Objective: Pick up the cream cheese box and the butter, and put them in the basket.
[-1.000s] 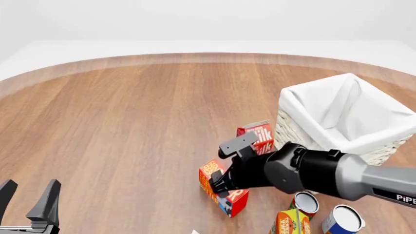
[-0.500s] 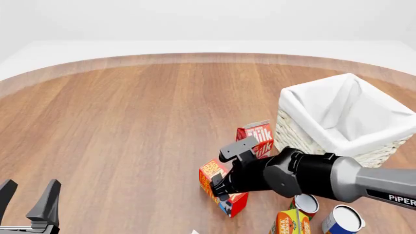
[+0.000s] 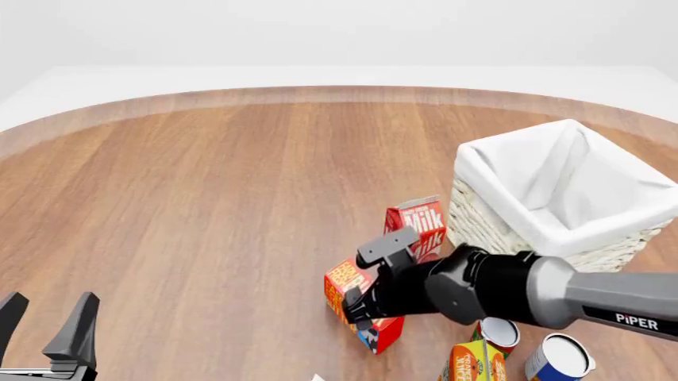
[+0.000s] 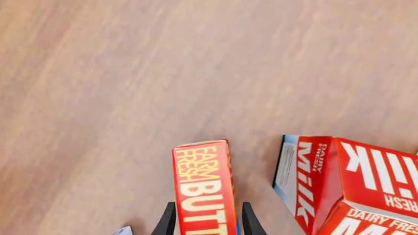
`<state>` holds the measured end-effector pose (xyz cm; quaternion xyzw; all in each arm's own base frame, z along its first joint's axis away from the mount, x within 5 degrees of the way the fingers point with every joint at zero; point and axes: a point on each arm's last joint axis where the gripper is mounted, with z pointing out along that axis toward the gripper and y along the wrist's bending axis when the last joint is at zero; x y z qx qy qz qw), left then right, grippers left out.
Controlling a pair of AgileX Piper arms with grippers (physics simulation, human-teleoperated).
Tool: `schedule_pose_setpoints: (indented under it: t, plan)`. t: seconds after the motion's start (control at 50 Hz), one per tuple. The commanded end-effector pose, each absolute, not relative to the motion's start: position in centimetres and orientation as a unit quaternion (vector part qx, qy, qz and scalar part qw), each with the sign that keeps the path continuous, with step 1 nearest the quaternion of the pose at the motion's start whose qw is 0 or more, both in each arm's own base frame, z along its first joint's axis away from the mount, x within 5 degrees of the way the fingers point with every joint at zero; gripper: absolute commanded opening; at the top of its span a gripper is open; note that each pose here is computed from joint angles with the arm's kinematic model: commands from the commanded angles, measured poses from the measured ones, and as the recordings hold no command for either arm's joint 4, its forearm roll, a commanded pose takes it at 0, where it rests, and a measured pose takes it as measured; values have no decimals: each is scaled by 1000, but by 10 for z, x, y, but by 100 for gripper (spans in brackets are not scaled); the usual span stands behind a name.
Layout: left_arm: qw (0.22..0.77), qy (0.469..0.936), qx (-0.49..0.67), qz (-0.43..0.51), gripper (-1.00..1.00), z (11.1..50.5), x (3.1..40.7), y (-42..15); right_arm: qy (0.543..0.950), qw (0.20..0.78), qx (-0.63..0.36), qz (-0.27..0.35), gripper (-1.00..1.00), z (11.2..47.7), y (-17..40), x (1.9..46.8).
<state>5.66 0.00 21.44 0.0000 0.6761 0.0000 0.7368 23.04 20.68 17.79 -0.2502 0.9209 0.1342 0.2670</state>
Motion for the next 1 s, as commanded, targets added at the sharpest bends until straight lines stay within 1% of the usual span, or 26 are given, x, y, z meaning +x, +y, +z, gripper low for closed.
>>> schedule_pose_setpoints:
  t: [0.02, 0.32, 0.34, 0.52, 0.72, 0.88, 1.0]
  plan:
    - [737, 676, 0, 0, 100, 214, 57, 0, 921, 266, -249, 136, 100, 172, 207, 229]
    - [737, 676, 0, 0, 100, 214, 57, 0, 921, 266, -250, 137, 100, 172, 208, 227]
    - [737, 676, 0, 0, 100, 214, 57, 0, 921, 267, -250, 137, -100, 173, 208, 228]
    - [737, 676, 0, 0, 100, 214, 57, 0, 919, 269, -252, 140, -100, 177, 210, 227]
    - [737, 676, 0, 0, 100, 214, 57, 0, 915, 273, -261, 138, -100, 189, 211, 228]
    - [737, 676, 0, 0, 100, 214, 57, 0, 909, 283, -274, 136, -100, 207, 210, 228]
    - [737, 676, 0, 0, 100, 214, 57, 0, 902, 287, -289, 144, -100, 221, 214, 218]
